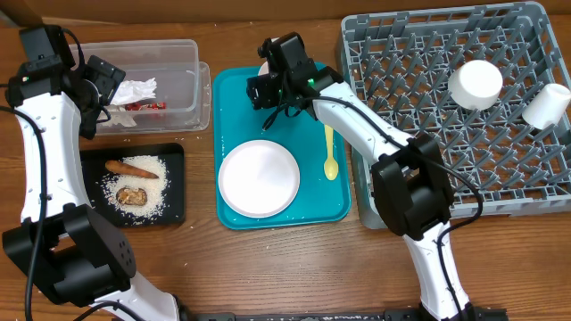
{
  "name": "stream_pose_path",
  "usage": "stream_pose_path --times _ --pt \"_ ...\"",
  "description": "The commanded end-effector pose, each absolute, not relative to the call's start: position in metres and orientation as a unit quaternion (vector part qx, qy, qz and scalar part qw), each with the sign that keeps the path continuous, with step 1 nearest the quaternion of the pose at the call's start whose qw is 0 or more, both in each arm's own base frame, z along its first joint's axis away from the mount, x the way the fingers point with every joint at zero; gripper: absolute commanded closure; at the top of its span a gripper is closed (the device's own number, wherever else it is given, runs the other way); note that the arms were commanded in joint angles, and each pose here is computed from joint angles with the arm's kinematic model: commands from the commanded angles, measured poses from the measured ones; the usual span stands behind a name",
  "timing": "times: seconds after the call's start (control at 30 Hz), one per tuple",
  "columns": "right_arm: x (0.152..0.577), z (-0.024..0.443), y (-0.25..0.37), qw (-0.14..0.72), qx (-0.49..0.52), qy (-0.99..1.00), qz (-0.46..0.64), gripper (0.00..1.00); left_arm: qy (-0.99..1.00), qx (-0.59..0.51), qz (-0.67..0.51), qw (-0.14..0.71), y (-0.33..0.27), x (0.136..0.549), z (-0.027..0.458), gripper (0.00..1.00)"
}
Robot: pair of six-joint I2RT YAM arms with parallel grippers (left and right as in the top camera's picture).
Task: Sort waste into correct bins and load items into the dishwasher
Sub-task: 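Reach the right gripper back to the pink cup and grasp it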
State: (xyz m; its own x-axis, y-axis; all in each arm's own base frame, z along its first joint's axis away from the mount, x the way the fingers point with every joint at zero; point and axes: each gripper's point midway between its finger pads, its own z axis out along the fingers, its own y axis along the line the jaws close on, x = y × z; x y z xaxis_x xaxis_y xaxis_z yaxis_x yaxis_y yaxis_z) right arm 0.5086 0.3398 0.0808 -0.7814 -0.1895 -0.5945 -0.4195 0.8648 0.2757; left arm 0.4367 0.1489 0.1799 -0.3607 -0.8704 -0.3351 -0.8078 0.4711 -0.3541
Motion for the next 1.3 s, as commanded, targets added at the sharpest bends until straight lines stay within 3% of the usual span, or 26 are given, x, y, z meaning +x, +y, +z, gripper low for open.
stream_pose_path --times 0.0,0.17,0.73,0.93,1.17,1.2,1.23,1.27 --pt "0.506 0.049 0.335 0.264 -0.172 0.932 0.18 0.18 0.82 -0.512 -0.065 0.247 0.148 0.439 0.183 0.0" --pt "0.505 0.041 0.325 0.257 -0.169 0.939 0.154 0.23 0.82 -0.512 -0.065 0.247 0.148 0.439 0.183 0.0" --pt "0.508 0.055 0.302 0.25 -0.153 0.952 0.088 0.67 0.82 -0.512 -0.065 0.247 0.148 0.439 0.183 0.0" --pt "0.515 0.091 0.307 0.267 -0.152 0.947 0.095 0.96 0.82 -0.512 -0.065 0.247 0.148 0.439 0.183 0.0" --pt "0.521 0.127 0.312 0.281 -0.152 0.94 0.12 0.96 0.82 -0.512 -0.065 0.247 0.149 0.439 0.183 0.0" --pt "0.521 0.128 0.311 0.282 -0.152 0.94 0.12 0.94 0.82 -0.512 -0.065 0.247 0.148 0.439 0.183 0.0" --pt "0.522 0.127 0.31 0.281 -0.151 0.94 0.119 0.76 0.82 -0.512 -0.065 0.247 0.149 0.439 0.183 0.0" --pt "0.522 0.125 0.309 0.28 -0.151 0.941 0.117 0.7 0.82 -0.512 -0.065 0.247 0.149 0.439 0.183 0.0"
